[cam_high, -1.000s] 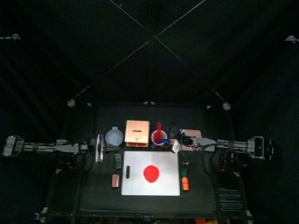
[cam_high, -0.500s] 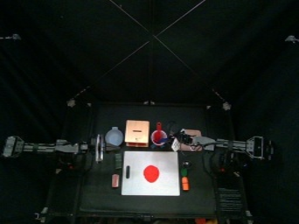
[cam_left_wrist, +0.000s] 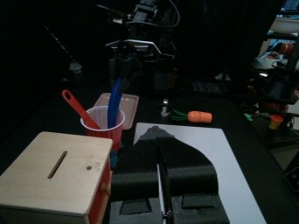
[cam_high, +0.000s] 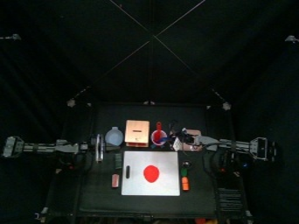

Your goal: Grasp pizza cutter with other hand

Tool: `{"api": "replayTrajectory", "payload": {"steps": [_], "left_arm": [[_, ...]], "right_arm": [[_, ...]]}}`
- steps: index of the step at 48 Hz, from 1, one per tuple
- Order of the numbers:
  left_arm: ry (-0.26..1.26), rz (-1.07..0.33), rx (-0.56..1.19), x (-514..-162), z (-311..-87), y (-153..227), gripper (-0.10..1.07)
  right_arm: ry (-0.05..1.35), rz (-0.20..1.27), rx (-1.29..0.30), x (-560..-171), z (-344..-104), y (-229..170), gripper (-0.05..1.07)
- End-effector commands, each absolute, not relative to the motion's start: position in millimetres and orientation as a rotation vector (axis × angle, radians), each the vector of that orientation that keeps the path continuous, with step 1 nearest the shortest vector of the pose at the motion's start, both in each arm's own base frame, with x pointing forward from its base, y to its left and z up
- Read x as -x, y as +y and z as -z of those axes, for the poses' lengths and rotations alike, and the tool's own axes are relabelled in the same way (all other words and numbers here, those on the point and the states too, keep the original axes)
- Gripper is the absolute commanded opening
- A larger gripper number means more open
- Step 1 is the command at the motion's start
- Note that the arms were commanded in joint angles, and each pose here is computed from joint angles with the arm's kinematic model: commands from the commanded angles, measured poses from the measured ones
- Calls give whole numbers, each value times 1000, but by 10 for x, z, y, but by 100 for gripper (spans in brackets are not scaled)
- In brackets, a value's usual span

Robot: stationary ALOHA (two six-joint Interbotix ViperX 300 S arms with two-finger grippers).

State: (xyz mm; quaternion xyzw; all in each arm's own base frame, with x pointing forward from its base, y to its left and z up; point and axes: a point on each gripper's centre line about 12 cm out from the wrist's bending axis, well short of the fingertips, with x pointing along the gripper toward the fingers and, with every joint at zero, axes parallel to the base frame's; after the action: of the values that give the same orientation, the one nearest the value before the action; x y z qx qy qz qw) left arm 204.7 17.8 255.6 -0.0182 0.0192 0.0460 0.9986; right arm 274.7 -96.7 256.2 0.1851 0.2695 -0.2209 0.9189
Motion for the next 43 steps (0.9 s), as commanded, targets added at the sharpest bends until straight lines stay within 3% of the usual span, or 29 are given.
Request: {"api": "replayTrajectory", "payload": {"steps": [1, 7, 12, 23, 36, 43], "left_arm": [[26, -95, 34, -2066, -2601, 186, 9], [22, -95, 33, -2064, -2608, 185, 9], [19, -93, 22, -2069, -2619, 185, 9], [-1, -75, -6, -2145, -2750, 161, 9], [61, -17, -61, -2451, -2750, 71, 10], [111, 16, -82, -2665, -2707, 9, 25]], "right_arm": [[456, 456, -352, -2630, -2864, -974, 58], [358, 449, -314, -2419, -3099, -923, 58], [279, 413, -289, -2329, -3153, -848, 58], [159, 227, -262, -2494, -3004, -537, 57], [192, 79, -239, -2785, -2843, -221, 33], [231, 14, -222, -2985, -2705, -62, 33]]}}
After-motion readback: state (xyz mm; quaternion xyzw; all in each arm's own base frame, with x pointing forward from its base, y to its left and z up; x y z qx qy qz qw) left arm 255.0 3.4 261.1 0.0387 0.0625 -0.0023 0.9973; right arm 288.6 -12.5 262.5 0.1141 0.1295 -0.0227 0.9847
